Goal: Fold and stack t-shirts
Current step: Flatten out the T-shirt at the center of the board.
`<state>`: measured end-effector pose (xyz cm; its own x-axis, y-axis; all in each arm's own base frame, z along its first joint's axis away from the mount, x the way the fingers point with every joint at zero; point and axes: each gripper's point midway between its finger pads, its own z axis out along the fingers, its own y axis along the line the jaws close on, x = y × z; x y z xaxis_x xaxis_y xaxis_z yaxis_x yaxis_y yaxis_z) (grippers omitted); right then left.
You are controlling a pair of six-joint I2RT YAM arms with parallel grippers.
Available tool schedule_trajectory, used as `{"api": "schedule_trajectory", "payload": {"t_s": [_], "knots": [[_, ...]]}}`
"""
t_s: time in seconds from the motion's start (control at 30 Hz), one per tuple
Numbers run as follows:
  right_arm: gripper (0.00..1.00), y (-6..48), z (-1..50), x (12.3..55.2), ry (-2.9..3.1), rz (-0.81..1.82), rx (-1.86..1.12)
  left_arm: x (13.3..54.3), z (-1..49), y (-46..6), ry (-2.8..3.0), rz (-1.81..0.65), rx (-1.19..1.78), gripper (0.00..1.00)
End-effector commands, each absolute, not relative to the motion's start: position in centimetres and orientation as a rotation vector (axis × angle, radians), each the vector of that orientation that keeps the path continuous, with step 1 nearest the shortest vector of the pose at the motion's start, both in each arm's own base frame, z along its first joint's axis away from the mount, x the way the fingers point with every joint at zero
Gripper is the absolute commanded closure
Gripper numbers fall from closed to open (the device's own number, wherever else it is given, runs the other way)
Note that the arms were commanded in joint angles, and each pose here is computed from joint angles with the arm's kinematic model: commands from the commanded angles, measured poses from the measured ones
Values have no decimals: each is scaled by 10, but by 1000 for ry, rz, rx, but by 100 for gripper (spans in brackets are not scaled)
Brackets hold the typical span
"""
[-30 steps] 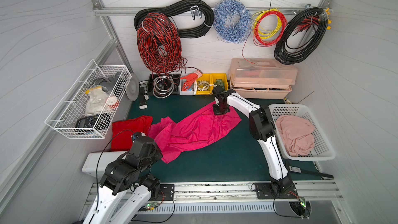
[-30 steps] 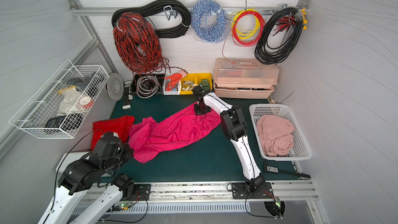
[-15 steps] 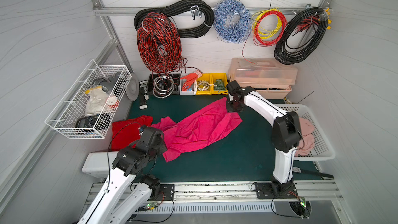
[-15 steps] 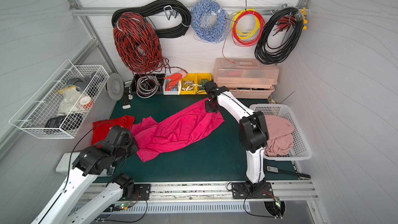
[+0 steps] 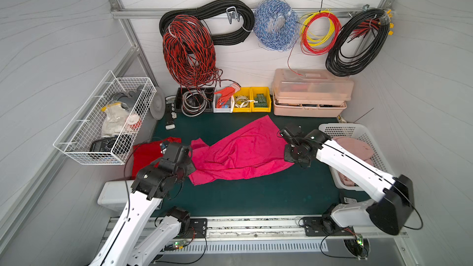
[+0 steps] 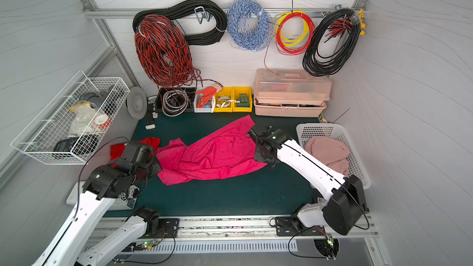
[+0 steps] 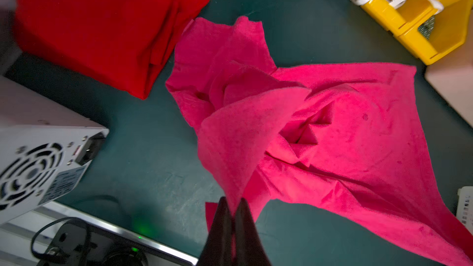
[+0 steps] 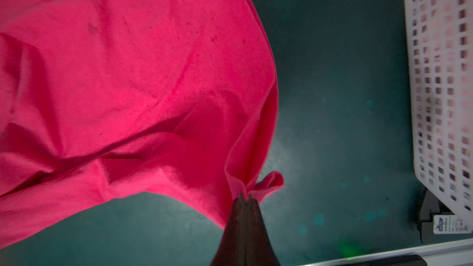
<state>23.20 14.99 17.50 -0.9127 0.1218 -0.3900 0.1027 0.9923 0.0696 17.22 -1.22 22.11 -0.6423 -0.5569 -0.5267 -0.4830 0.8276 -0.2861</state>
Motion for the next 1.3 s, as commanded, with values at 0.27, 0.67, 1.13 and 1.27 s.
{"api": "schedule_trajectory", "payload": {"t_s": [0.27,0.67,1.13,1.27], "knots": [[100,102,140,181,2816,-95,384,121,244,16,2328,-119,-838,100],[35,110,106,191,2840,-89,341,78,194,10,2416,-231,-913,100],[45,128,49,126,3006,361,607,92,177,-8,2444,-332,-886,100],[45,135,33,124,3055,415,659,94,180,-7,2434,-323,-881,100]]}}
